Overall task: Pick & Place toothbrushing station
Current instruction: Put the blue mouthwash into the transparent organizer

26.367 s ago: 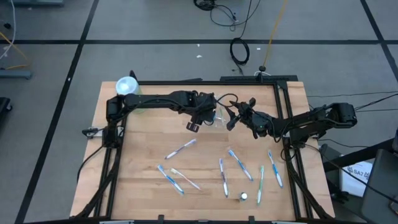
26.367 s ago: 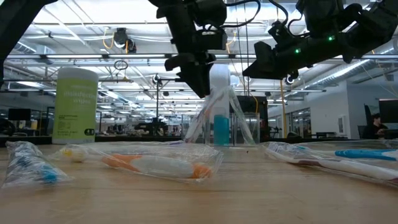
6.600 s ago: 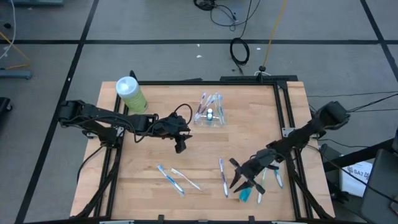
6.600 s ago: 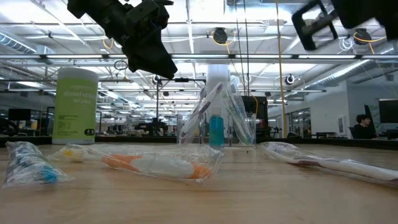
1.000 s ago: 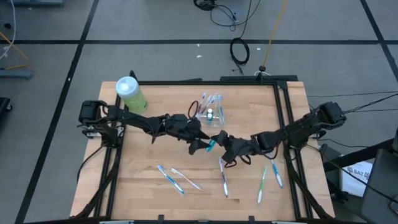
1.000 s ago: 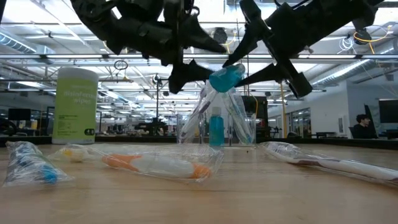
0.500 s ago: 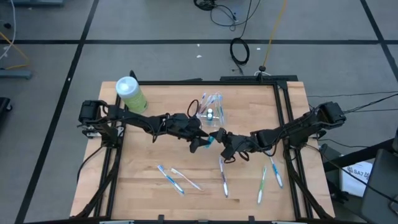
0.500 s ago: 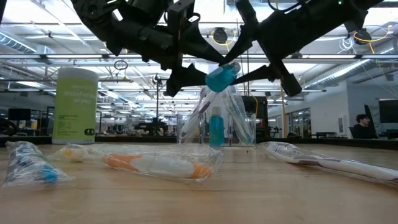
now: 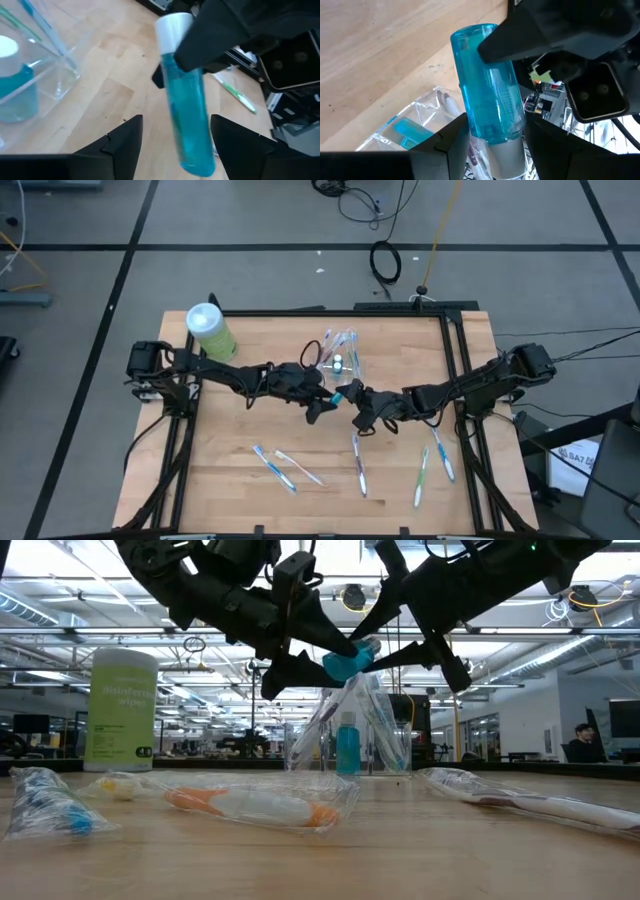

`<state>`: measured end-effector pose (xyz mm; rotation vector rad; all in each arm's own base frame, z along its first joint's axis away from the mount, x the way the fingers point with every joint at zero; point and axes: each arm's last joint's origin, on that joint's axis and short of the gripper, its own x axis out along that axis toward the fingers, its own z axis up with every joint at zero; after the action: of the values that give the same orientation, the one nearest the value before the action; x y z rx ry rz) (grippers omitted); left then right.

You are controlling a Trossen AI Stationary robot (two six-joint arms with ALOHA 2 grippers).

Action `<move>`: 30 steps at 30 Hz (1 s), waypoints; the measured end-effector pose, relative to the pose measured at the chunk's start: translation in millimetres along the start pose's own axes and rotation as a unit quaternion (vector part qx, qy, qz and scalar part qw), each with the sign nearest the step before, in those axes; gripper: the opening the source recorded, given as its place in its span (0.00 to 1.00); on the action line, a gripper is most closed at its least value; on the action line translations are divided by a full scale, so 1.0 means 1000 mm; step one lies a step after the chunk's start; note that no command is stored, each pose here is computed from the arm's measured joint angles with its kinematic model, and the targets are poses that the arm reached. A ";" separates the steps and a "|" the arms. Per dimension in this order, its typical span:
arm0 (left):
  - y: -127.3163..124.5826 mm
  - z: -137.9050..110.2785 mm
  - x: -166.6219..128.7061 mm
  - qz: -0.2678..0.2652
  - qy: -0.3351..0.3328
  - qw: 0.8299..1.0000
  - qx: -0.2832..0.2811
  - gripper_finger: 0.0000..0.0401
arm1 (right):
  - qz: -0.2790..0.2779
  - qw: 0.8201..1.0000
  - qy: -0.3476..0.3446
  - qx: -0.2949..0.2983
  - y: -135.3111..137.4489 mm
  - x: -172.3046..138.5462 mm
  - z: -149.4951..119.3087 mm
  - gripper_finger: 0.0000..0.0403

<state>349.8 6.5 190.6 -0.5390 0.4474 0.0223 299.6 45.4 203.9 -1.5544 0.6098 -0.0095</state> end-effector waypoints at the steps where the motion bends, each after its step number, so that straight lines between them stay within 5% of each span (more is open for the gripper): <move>1: 0.000 0.000 0.000 0.000 0.000 1.000 0.001 0.58 | 0.000 1.000 0.000 0.000 0.000 0.000 0.000 0.42; 18: 0.000 0.000 0.000 0.000 0.000 1.000 0.011 0.28 | 0.003 1.000 0.001 0.008 0.001 0.000 0.000 0.43; 30: 0.000 0.001 0.000 0.001 -0.003 0.999 0.036 0.28 | -0.029 0.980 0.064 0.185 -0.002 -0.008 0.002 0.57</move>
<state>349.9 6.9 190.9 -0.4670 0.4420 0.0084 294.1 49.9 208.7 -1.2149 0.6240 -0.2546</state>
